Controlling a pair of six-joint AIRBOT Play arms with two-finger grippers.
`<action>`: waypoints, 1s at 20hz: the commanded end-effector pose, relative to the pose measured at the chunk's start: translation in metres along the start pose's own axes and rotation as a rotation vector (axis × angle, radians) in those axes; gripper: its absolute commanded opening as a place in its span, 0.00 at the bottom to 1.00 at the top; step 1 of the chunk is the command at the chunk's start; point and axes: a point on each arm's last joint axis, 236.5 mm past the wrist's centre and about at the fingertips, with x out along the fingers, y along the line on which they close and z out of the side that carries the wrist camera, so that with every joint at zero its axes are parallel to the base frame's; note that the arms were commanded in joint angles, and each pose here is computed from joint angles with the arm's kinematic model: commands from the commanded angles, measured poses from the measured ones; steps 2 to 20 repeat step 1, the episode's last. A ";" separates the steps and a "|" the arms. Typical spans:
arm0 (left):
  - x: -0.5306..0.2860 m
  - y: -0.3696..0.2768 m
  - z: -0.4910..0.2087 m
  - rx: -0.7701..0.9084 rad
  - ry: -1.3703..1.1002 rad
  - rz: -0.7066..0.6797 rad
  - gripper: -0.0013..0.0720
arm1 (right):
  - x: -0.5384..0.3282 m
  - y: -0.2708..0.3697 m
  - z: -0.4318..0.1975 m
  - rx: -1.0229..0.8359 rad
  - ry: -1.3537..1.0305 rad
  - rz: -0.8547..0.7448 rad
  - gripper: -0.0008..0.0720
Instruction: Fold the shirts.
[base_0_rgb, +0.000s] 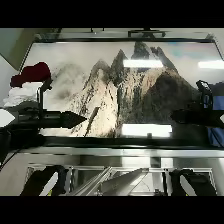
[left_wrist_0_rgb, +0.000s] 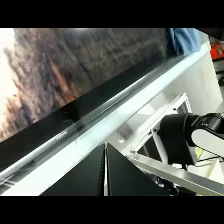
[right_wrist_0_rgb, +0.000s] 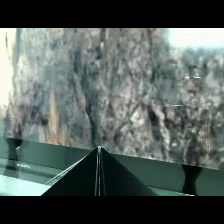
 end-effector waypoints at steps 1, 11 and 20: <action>-0.004 -0.003 0.001 0.018 -0.031 0.010 0.04 | 0.000 0.000 0.000 -0.001 0.000 0.001 0.04; -0.004 -0.003 0.001 0.018 -0.031 0.010 0.04 | 0.000 0.000 0.000 -0.001 0.000 0.001 0.04; -0.004 -0.003 0.001 0.018 -0.031 0.010 0.04 | 0.000 0.000 0.000 -0.001 0.000 0.001 0.04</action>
